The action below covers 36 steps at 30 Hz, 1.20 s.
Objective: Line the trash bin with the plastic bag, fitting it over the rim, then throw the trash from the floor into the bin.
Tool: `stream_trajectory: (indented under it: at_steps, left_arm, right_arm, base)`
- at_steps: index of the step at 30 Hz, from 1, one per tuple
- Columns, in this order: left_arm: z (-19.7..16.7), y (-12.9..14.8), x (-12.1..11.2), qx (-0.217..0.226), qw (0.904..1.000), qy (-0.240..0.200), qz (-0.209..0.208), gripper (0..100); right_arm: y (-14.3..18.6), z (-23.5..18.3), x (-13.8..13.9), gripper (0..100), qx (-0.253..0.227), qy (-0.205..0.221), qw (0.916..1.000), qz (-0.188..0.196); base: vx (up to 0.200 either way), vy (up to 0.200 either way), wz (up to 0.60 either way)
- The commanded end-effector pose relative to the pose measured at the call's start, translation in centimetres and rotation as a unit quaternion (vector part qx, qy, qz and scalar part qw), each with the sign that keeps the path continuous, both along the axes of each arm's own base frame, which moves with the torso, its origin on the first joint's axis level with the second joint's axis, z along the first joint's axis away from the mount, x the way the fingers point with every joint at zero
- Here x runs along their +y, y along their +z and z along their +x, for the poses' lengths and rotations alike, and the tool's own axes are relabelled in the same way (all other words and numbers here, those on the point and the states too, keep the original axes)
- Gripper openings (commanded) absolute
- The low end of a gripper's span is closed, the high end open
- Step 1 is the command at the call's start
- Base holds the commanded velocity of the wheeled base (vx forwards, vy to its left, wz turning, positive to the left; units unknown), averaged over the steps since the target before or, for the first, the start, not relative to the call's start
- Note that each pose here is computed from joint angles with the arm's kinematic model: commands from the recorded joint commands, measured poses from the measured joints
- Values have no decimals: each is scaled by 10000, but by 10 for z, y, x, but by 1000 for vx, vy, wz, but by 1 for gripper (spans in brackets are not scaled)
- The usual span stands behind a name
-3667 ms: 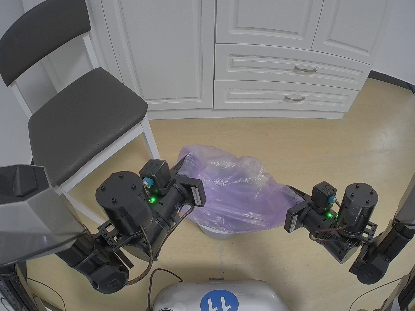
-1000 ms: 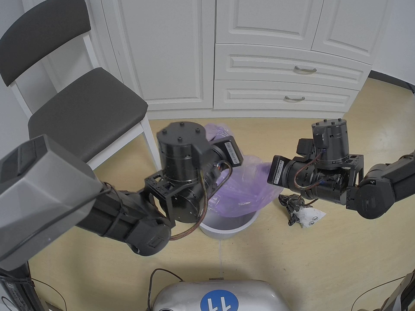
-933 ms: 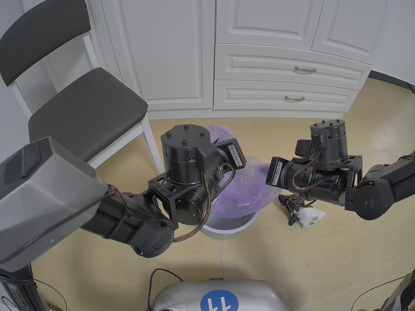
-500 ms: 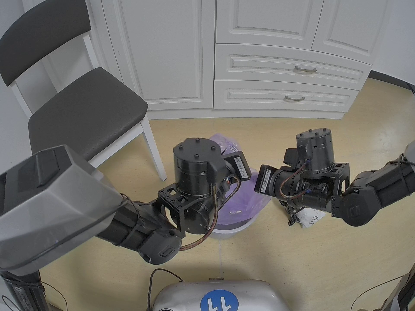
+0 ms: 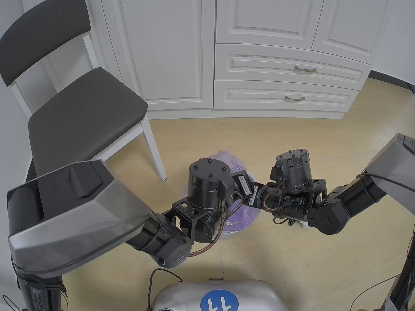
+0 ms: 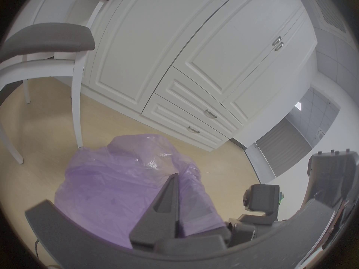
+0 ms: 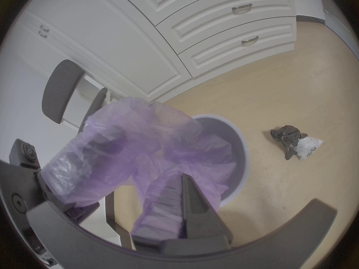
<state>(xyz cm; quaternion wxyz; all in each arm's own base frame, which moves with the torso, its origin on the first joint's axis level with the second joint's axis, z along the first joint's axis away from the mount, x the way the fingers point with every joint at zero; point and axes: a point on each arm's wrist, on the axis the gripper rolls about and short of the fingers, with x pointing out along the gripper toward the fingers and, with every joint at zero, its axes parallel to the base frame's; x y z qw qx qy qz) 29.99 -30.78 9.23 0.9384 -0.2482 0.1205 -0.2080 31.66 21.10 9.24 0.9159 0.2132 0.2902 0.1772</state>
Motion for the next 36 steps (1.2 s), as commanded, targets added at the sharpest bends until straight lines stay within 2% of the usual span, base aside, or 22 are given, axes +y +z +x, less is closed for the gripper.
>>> stream_trajectory:
  at_steps: [1, 9, 13, 22, 29, 36]
  left_arm:
    - [7, -14, 0, 80, 9999, 46, 63, 0]
    - [24, -37, 0, 131, 9997, 179, 91, 0]
    - [41, -51, -1, 158, 9996, 222, -18, 0]
    - [68, -51, 2, -9, 9994, 245, -229, 0]
    - [69, -60, 1, 194, 9988, 217, -384, 0]
    - [70, -73, 0, 289, 9989, 177, -318, 0]
  right_arm:
    - [-19, 8, -3, 0, 186, -86, 9997, -132]
    - [-33, 22, -7, 0, 229, -225, 9994, -135]
    - [-49, 33, -10, 0, 29, -360, 9993, 58]
    - [-56, 52, -20, 0, -107, -590, 9980, 199]
    - [-59, 58, -25, 0, -55, -724, 9969, 286]
    - [-68, 60, -24, 0, 54, -724, 9971, 213]
  base:
    - [0, 0, 0]
    - [0, 0, 0]
    - [0, 0, 0]
    - [0, 0, 0]
    - [0, 0, 0]
    - [0, 0, 0]
